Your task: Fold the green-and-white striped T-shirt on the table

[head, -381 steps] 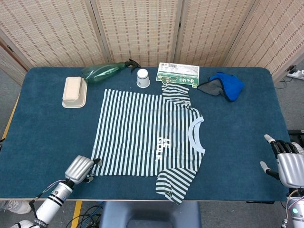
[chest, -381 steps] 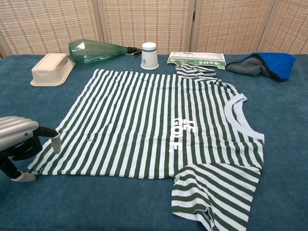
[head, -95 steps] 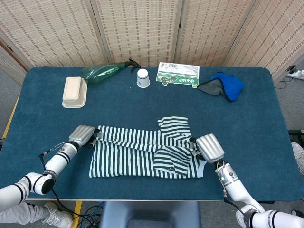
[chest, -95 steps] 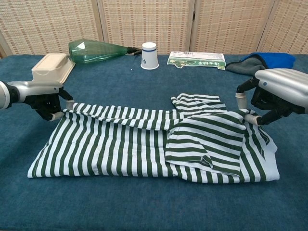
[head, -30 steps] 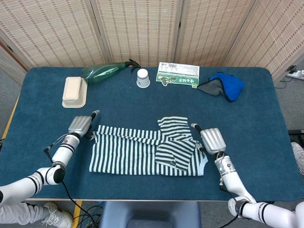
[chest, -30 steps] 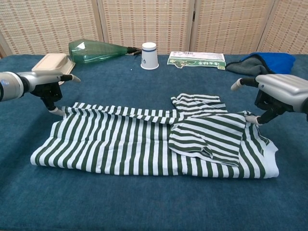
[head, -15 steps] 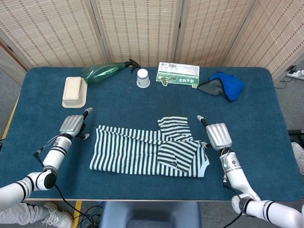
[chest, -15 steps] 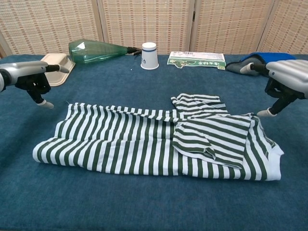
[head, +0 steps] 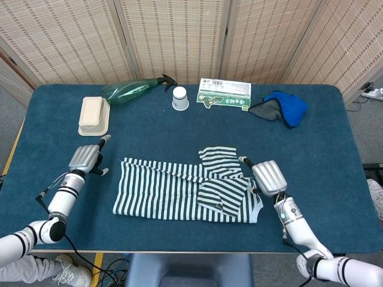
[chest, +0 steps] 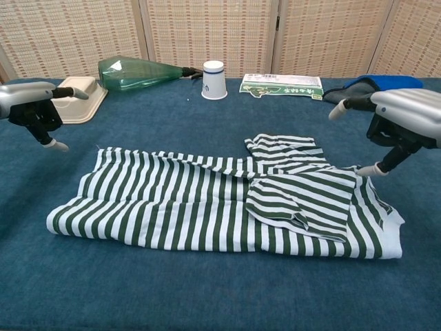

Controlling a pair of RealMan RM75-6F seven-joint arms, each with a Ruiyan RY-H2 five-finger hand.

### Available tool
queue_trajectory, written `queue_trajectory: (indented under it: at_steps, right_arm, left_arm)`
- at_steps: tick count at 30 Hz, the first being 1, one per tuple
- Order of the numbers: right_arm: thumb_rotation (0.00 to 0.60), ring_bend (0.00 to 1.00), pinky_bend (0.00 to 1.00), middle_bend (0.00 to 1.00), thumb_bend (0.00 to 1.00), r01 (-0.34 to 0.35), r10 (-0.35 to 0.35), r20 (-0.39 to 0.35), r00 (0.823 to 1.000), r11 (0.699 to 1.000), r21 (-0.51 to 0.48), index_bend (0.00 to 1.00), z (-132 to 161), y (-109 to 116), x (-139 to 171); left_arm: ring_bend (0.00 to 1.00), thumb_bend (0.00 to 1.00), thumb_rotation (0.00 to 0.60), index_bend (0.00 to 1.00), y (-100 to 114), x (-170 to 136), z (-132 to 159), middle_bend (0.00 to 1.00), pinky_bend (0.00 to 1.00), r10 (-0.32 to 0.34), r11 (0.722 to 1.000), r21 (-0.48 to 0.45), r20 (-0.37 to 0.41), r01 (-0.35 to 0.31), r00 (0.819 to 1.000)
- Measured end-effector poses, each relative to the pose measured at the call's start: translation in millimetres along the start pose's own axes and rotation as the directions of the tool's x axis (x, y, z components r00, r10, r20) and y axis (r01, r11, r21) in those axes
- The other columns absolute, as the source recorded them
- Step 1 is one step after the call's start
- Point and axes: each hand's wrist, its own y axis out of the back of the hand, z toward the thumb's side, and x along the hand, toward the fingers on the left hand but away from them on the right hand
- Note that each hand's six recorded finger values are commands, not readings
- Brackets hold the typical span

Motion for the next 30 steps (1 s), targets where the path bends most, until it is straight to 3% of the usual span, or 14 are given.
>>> queue_trajectory:
  at_steps: [4,9,15,26,30]
  right_arm:
    - [0.6,1.0,1.0,0.97,0.15,-0.051,0.05,-0.097,0.994,0.999,-0.011,0.36,17,-5,20]
    - [0.6,1.0,1.0,0.97,0.16,-0.13,0.127,-0.179,0.976,0.992,-0.007,0.41,32,-18,41]
    - [0.6,1.0,1.0,0.97,0.2,-0.186,0.184,-0.199,0.962,0.982,0.009,0.43,40,-35,43]
    - [0.6,1.0,1.0,0.97,0.2,-0.222,0.228,-0.2,0.953,0.974,0.055,0.43,46,-50,39]
    - [0.6,1.0,1.0,0.97,0.25,-0.227,0.235,-0.199,0.951,0.972,0.064,0.44,46,-52,39]
  left_arm:
    - [0.85,0.25,0.6,0.0,5,-7,-3,0.9,1.0,0.01,0.999,-0.032,-0.001,-0.01,1.0]
    - [0.84,0.25,0.6,0.0,6,-19,-7,0.9,1.0,0.014,0.998,-0.054,0.005,-0.014,1.0]
    - [0.84,0.25,0.6,0.0,2,-30,-15,0.9,1.0,0.007,0.998,-0.059,-0.001,-0.007,1.0]
    - [0.84,0.25,0.6,0.0,-2,-33,-24,0.9,1.0,-0.001,0.998,-0.069,-0.018,-0.001,1.0]
    - [0.84,0.25,0.6,0.0,-4,-33,-24,0.89,1.0,-0.005,0.998,-0.07,-0.016,0.004,1.0]
